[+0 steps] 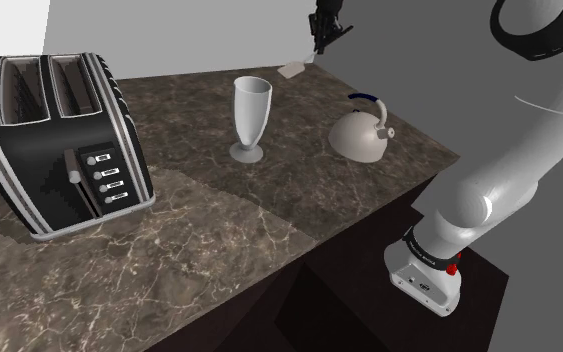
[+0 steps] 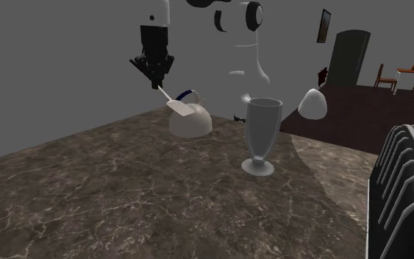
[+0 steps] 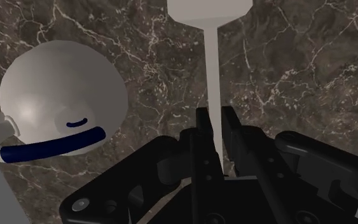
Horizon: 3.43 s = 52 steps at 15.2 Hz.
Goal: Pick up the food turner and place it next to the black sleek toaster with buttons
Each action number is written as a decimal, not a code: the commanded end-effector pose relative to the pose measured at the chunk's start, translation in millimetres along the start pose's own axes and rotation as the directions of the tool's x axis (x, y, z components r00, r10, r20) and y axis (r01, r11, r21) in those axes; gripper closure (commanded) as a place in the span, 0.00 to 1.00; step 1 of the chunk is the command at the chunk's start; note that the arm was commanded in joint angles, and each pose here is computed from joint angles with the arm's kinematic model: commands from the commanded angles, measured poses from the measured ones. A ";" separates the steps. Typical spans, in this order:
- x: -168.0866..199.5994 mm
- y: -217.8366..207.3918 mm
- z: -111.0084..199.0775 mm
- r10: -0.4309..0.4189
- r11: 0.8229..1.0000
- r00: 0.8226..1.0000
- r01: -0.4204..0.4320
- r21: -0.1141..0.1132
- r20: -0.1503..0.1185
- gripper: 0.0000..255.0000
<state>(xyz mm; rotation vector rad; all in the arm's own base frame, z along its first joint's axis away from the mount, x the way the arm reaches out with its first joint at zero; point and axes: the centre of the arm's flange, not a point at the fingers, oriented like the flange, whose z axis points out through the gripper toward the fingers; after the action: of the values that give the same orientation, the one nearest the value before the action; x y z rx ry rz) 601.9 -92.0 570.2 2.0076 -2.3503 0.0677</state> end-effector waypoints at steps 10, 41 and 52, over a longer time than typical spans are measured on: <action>2.9 1.3 -58.6 0.000 1.000 1.000 0.000 0.000 0.000 1.00; -317.4 209.1 -87.3 0.000 1.000 1.000 0.000 0.000 0.000 1.00; -439.1 287.9 -95.6 0.000 1.000 1.000 0.000 0.000 0.000 1.00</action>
<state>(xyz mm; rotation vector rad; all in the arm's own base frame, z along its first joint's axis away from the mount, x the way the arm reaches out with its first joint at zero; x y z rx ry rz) 392.6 376.5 637.2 2.0091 -2.3482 0.0680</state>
